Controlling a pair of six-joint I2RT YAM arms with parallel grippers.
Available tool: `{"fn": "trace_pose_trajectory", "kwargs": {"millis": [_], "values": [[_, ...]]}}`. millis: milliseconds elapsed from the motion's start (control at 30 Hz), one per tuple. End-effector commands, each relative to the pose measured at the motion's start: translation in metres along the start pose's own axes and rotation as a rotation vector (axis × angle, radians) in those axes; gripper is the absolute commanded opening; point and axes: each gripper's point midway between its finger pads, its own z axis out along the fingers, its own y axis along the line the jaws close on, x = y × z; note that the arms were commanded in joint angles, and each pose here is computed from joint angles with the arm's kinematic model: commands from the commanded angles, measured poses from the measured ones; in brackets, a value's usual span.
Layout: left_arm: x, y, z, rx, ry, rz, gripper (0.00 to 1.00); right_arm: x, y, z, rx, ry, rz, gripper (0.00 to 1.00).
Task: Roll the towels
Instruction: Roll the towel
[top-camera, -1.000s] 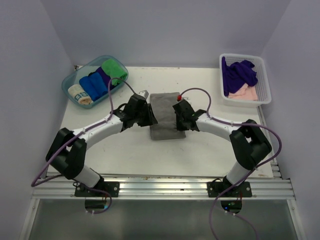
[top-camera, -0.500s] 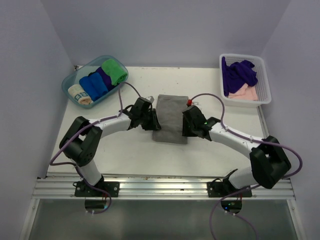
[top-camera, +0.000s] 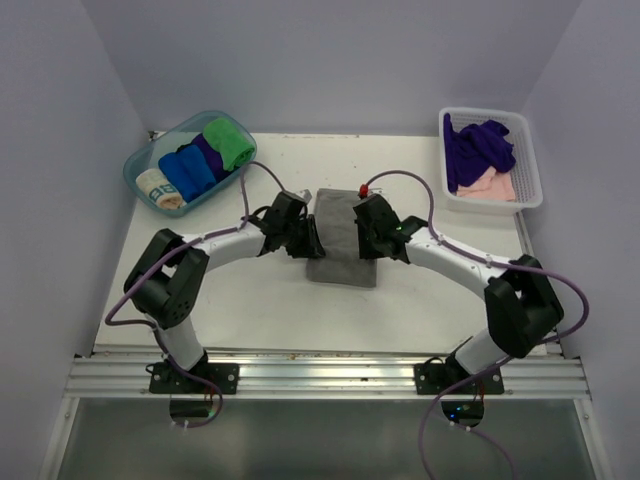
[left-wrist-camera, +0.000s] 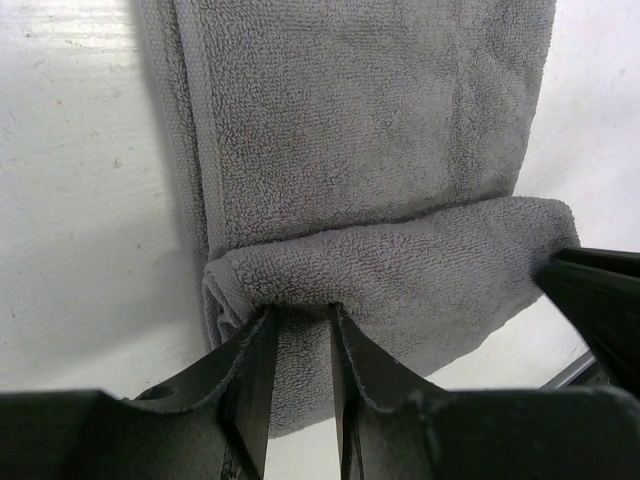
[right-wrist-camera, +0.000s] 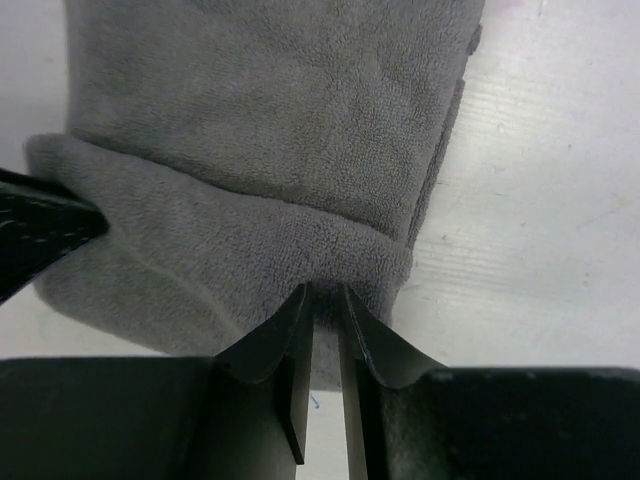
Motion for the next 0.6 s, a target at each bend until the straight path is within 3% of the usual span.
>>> {"fn": "trace_pose_trajectory", "kwargs": {"millis": [0,233,567], "values": [[-0.015,-0.014,0.002,0.035,-0.024,0.034,0.31,-0.002,-0.003,0.023,0.044,0.006,-0.042,0.19],[-0.015,-0.011,0.008,0.021,-0.007,0.044,0.31,0.036,-0.019,0.054,0.118,0.087,-0.019,0.12],[-0.011,-0.003,0.02,0.003,0.016,0.056,0.31,0.09,0.0,0.024,0.012,0.124,0.153,0.12]]}}
